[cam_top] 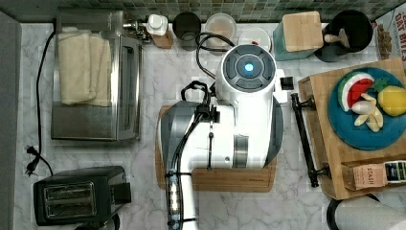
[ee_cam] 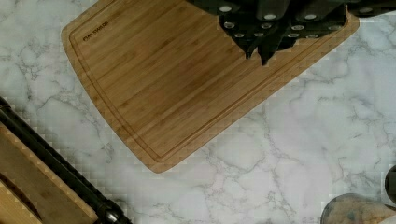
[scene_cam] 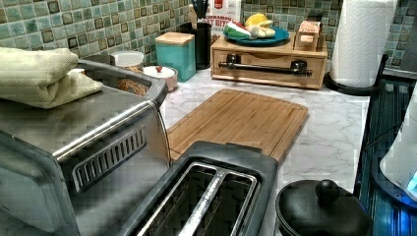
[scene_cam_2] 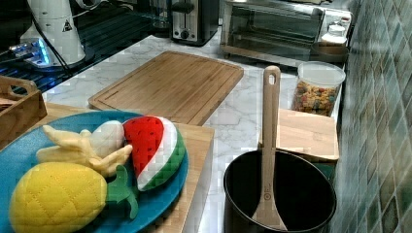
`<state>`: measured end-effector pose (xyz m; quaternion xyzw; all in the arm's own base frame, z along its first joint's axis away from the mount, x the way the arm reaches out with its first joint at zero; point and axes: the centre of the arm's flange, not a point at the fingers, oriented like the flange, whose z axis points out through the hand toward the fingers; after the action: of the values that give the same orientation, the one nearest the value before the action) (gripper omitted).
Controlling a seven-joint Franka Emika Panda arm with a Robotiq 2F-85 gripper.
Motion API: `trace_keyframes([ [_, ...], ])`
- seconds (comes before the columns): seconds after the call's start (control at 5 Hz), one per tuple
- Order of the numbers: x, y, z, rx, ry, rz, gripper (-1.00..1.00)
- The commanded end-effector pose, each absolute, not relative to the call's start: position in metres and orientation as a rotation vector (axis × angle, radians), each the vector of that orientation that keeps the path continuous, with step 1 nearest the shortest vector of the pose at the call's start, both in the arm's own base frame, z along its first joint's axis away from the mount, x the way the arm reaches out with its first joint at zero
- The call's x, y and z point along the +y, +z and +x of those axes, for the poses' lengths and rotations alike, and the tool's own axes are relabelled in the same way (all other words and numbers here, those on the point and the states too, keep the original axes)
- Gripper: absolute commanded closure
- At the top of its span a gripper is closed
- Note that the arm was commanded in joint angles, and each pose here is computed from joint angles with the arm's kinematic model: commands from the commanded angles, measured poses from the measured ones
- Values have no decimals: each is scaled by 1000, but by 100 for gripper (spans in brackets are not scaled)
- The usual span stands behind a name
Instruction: Pick up the towel.
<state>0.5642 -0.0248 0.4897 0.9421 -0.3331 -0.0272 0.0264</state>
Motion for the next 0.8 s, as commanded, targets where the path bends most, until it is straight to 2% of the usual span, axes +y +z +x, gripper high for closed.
trace_keyframes([
  [0.2,-25,484,562,-1027,-101,2907,100],
  [0.4,-25,484,562,-1027,-101,2907,100],
  [0.6,-27,468,570,-1030,-62,2890,100],
  [0.8,-8,469,582,-976,66,2947,100],
])
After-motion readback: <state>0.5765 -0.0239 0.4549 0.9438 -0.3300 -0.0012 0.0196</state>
